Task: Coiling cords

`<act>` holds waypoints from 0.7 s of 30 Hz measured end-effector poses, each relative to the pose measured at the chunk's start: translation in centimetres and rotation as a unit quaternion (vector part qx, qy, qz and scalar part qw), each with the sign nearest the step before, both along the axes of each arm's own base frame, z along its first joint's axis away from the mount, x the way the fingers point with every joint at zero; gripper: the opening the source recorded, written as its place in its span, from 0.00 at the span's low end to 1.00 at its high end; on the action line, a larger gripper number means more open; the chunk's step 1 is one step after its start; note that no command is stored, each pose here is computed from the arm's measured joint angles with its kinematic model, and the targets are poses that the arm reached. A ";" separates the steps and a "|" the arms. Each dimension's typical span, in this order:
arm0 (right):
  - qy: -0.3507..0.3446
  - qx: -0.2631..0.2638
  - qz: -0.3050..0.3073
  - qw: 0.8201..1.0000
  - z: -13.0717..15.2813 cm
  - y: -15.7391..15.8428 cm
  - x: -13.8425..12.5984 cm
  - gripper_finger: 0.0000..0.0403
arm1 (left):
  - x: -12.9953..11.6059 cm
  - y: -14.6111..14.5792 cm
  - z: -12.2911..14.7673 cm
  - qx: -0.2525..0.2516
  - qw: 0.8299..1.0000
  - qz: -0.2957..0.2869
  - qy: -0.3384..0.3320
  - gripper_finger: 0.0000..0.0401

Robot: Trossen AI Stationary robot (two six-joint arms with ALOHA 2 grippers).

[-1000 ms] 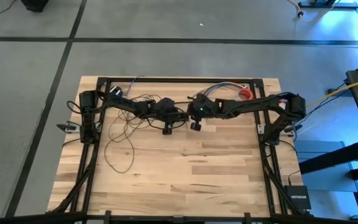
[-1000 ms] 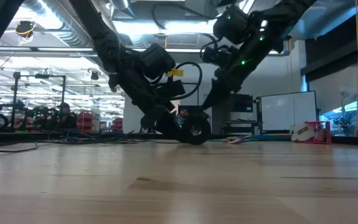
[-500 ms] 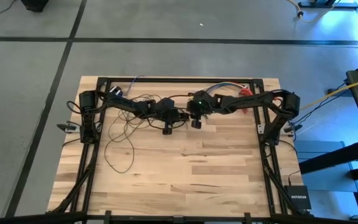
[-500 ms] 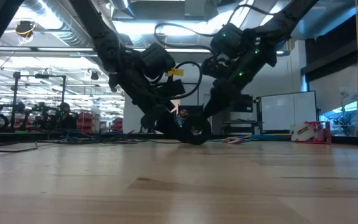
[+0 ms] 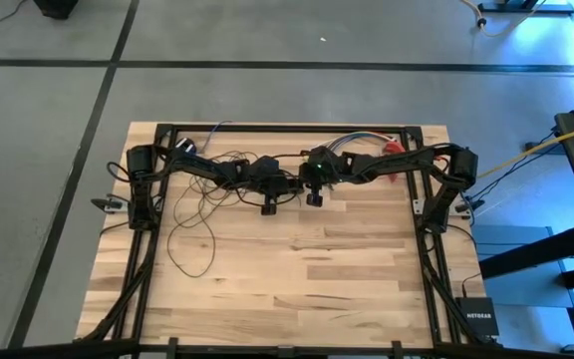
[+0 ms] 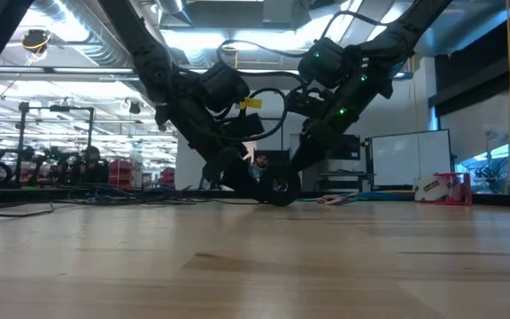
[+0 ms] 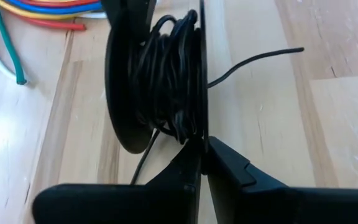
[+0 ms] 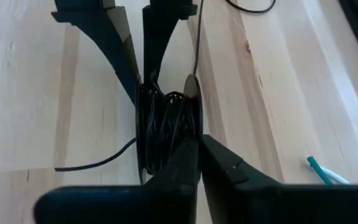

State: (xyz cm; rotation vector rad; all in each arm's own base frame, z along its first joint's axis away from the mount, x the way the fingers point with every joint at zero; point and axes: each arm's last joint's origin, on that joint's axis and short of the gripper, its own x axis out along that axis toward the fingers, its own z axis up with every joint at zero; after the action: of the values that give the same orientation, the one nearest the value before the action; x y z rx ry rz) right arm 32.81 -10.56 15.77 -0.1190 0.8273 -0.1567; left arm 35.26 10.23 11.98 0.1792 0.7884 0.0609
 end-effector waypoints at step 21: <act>0.005 0.017 -0.028 0.999 -0.1 0.0 -0.1 0.01 | -2.6 -0.5 6.8 0.030 0.995 0.007 0.091 0.24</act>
State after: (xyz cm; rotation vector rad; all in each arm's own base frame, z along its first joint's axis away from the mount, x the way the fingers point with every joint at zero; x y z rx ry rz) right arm 32.68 -10.56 15.65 -0.0654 0.8425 -0.1951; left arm 32.70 9.75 18.74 0.2379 0.9706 0.0830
